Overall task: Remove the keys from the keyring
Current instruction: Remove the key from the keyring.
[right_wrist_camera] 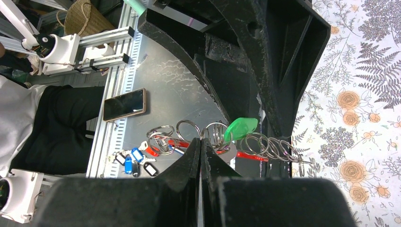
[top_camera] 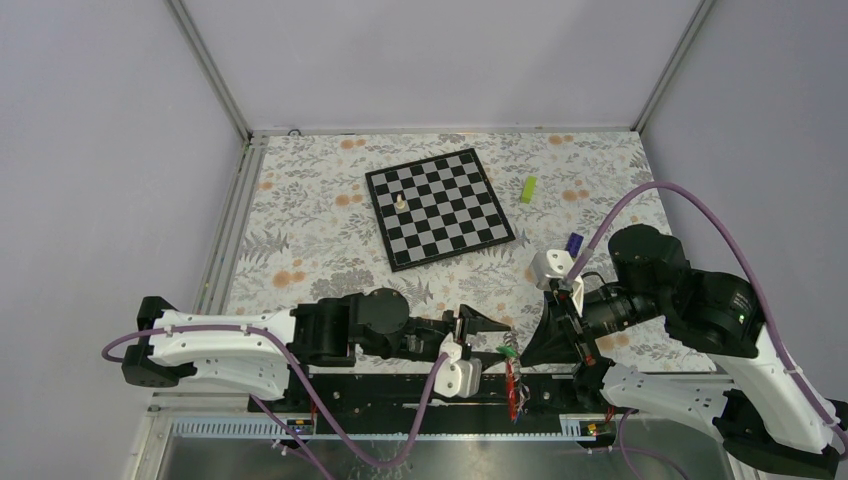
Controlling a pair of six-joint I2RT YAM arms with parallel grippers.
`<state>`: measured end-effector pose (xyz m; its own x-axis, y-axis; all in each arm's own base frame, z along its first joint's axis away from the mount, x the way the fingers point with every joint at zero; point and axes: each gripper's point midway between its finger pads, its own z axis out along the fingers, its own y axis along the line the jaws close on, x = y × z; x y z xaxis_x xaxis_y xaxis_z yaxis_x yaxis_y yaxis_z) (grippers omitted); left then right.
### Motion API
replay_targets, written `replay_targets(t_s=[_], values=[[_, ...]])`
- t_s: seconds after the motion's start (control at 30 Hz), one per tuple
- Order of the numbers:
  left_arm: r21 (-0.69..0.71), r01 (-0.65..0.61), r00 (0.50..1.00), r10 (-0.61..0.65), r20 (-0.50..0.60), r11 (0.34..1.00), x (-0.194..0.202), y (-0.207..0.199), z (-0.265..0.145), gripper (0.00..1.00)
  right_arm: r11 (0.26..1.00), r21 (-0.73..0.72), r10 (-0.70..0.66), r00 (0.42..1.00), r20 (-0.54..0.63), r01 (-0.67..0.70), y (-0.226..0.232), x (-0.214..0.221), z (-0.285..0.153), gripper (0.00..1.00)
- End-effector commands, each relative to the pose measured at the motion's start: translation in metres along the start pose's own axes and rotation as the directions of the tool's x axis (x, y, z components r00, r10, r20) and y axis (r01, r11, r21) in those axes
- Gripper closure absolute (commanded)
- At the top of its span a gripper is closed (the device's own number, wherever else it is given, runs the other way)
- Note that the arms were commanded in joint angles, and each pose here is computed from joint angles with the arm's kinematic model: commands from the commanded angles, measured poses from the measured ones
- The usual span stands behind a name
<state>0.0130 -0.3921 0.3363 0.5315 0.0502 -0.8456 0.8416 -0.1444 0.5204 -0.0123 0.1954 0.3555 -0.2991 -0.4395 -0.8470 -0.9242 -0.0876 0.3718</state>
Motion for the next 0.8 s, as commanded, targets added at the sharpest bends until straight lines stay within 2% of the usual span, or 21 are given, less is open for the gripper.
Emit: replay_targets(t_s=[0.0, 0.53, 0.77], values=[[-0.033, 0.0, 0.996, 0.003, 0.084, 0.999, -0.022, 0.009, 0.002, 0.49, 0.999, -0.034, -0.025, 0.999, 0.036, 0.026, 0.006, -0.009, 0.001, 1.0], [0.007, 0.0, 0.993, -0.001, 0.117, 1.0, -0.029, 0.003, 0.008, 0.52, 0.999, -0.035, -0.027, 0.999, 0.037, 0.028, 0.006, -0.008, 0.001, 1.0], [0.009, 0.015, 0.992, -0.016, 0.129, 1.0, -0.032, 0.003, 0.004, 0.71, 0.999, -0.032, -0.031, 0.999, 0.037, 0.032, 0.005, -0.007, 0.001, 1.0]])
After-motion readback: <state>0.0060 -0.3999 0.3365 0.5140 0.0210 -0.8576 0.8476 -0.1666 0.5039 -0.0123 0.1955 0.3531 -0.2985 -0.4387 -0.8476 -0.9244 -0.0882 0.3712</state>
